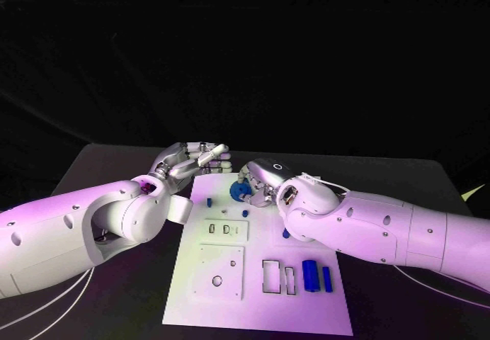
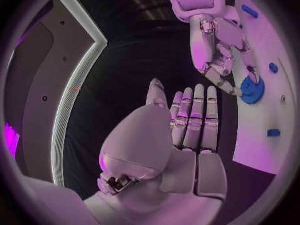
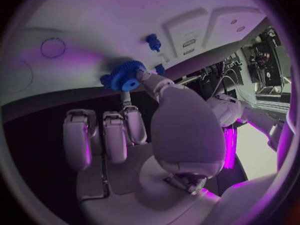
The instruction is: Assemble the parts on the task board
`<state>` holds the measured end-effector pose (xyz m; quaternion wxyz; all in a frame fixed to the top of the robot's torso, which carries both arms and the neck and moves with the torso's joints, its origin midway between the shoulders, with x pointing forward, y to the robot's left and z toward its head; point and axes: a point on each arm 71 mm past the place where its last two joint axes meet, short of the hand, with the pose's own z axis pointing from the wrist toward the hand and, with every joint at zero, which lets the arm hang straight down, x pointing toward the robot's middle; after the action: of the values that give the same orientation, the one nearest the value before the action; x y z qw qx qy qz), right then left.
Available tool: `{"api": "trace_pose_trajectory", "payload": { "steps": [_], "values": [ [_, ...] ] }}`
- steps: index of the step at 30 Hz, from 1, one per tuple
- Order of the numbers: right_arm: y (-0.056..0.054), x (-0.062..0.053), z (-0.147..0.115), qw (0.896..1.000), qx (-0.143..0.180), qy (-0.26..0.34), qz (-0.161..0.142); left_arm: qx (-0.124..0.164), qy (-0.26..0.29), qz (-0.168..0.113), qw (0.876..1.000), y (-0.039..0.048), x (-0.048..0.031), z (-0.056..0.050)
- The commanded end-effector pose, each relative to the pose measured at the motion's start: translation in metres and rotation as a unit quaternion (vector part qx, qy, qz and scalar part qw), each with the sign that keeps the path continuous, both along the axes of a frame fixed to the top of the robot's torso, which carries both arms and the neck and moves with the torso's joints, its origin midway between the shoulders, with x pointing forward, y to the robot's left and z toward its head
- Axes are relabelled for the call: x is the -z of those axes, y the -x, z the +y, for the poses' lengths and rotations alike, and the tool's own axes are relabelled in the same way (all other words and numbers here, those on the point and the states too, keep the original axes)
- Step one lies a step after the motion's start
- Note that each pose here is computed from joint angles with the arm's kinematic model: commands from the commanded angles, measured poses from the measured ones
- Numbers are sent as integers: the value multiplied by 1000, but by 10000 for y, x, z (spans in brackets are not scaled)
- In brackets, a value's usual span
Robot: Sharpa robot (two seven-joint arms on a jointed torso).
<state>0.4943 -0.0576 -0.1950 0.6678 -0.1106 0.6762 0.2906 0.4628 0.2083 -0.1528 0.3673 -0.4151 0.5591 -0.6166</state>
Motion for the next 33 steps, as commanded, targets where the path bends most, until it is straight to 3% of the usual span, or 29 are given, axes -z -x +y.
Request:
{"api": "trace_pose_trajectory", "payload": {
  "steps": [1,23,33],
  "values": [
    [3,41,31,1000,-4,12,10,10,6,-3,1000,6,-15,-31],
    [-80,97,6,1000,11,11,21,10,5,-2,1000,2,-12,-25],
    [-74,129,-55,999,12,12,46,9,5,-1,1000,1,-11,-17]
  ]
}}
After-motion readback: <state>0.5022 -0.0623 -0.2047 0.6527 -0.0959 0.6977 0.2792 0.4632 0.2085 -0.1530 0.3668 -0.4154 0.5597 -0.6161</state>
